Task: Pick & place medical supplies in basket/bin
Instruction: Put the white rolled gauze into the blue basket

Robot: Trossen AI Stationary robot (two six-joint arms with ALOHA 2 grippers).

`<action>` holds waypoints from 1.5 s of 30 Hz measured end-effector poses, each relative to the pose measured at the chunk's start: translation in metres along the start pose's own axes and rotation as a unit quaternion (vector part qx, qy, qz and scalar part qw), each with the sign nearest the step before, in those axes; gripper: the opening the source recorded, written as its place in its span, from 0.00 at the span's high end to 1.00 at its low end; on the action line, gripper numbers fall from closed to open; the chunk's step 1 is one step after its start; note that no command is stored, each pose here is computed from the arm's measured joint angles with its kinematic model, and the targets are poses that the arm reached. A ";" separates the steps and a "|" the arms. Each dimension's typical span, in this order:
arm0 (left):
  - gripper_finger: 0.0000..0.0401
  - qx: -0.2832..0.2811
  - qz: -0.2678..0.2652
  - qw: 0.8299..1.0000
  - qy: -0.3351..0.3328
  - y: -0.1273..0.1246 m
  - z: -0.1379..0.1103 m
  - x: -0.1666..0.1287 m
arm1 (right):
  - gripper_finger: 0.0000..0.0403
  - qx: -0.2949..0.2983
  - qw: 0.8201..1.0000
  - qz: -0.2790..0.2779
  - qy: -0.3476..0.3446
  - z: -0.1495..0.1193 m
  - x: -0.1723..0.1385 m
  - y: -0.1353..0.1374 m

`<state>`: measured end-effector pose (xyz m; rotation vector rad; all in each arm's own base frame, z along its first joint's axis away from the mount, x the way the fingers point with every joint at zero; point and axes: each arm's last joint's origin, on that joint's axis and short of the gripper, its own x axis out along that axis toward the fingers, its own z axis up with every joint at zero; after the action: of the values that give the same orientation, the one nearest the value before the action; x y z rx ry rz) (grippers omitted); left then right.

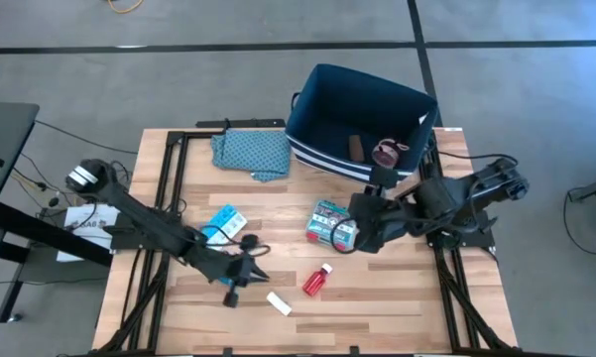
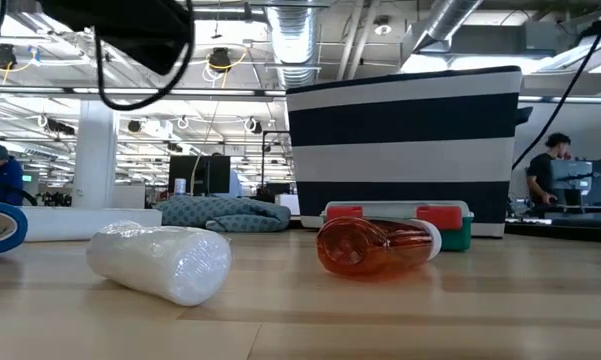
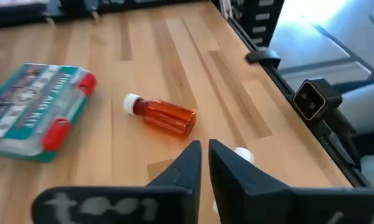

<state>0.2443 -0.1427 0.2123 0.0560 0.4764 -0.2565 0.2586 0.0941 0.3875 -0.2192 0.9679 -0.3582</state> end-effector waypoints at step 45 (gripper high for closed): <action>0.61 0.014 -0.032 0.969 0.244 -0.026 -0.062 0.112 | 0.67 0.029 0.997 0.062 0.045 -0.004 0.005 0.031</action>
<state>0.3059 -0.1866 0.1063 0.1331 0.9651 -0.3133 0.2639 0.1204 0.3707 -0.0901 1.0540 -0.2840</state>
